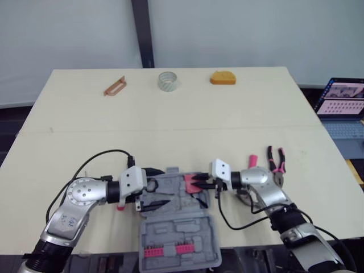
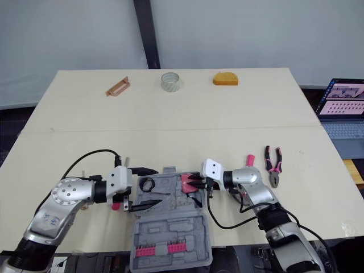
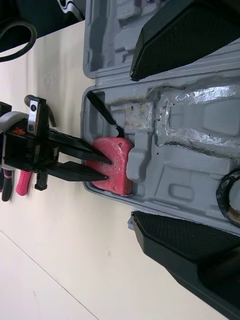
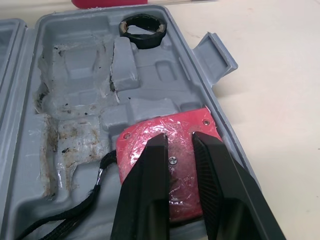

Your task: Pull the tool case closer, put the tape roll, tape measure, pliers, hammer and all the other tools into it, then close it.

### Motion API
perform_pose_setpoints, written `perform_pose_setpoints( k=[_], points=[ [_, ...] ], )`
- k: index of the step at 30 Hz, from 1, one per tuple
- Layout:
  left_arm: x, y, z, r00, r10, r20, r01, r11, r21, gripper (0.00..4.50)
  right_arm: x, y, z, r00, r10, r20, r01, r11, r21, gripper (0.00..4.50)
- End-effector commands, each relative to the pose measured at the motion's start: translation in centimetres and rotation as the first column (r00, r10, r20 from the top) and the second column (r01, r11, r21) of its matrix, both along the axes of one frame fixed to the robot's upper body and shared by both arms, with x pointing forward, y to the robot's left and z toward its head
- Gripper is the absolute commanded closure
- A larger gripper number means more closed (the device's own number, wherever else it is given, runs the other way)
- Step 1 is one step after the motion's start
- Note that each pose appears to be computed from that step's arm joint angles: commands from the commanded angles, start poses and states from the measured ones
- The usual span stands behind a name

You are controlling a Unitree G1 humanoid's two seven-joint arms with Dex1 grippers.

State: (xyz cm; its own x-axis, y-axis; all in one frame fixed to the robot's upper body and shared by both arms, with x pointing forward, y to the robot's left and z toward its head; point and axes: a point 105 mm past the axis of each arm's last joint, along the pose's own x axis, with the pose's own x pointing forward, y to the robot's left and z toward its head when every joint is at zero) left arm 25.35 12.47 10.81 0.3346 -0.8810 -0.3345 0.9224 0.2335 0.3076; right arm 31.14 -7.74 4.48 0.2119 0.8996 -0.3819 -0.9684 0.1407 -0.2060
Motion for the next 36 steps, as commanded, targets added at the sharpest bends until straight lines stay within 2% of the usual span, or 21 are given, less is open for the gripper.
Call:
perform_pose_setpoints(
  k=[1, 6, 8, 10, 14, 17, 20, 22, 25, 28, 32, 36],
  points=[
    [-0.4, -0.1, 0.9, 1.0, -0.02, 0.023, 0.02, 1.0, -0.012, 0.0, -1.9, -2.4, -6.2, 0.972, -0.089, -0.216, 0.054, 0.985, -0.166, 3.66],
    [-0.4, -0.2, 0.8, 1.0, -0.019, 0.018, 0.019, 1.0, -0.011, 0.0, -2.3, -2.6, -6.8, 0.967, -0.083, -0.24, 0.036, 0.98, -0.194, 3.66],
    [-0.5, -0.2, 0.8, 1.0, -0.019, 0.017, 0.019, 1.0, -0.012, 0.0, -2.1, -2.3, -6.2, 0.966, -0.082, -0.245, 0.046, 0.988, -0.149, 3.66],
    [-0.4, -0.2, 0.9, 1.0, -0.016, 0.017, 0.016, 1.0, -0.015, 0.0, -1.4, -1.6, -4.3, 0.973, -0.076, -0.217, 0.066, 0.996, -0.054, 3.66],
    [0.2, 0.5, 1.5, 0.999, 0.037, 0.014, -0.036, 0.998, -0.046, 0.0, -0.9, -1.1, 1.6, 0.988, -0.05, -0.145, 0.066, 0.991, 0.112, 3.66],
    [0.7, 1.5, 1.8, 0.995, 0.103, 0.015, -0.101, 0.993, -0.062, 0.0, -1.4, -1.8, 5.5, 0.982, -0.059, -0.179, 0.095, 0.975, 0.2, 3.66],
    [0.9, 3.0, 2.0, 0.984, 0.177, -0.014, -0.178, 0.981, -0.083, 0.0, -1.5, -4.1, 7.8, 0.965, -0.123, -0.229, 0.179, 0.955, 0.238, 2.83],
    [1.0, 4.5, 2.3, 0.97, 0.242, -0.028, -0.243, 0.965, -0.1, 0.0, -1.7, -6.2, 8.7, 0.951, -0.183, -0.249, 0.242, 0.942, 0.231, 1.86],
    [0.9, 9.3, 2.8, 0.904, 0.427, -0.038, -0.428, 0.898, -0.104, 0.0, -2.2, -11.5, 8.6, 0.905, -0.339, -0.256, 0.385, 0.909, 0.157, 0.23],
    [-0.4, 14.7, 2.5, 0.793, 0.607, -0.054, -0.609, 0.787, -0.098, 0.0, -2.5, -17.1, 8.0, 0.827, -0.504, -0.249, 0.54, 0.835, 0.103, 0.1],
    [-2.3, 19.0, 1.9, 0.685, 0.724, -0.082, -0.728, 0.679, -0.095, 0.0, -2.9, -21.7, 7.5, 0.741, -0.632, -0.227, 0.659, 0.749, 0.067, 0.1],
    [-4.4, 23.8, 0.8, 0.535, 0.84, -0.088, -0.844, 0.528, -0.095, 0.0, -3.6, -27.5, 6.7, 0.598, -0.769, -0.224, 0.795, 0.604, 0.049, 0.1]
  ],
)
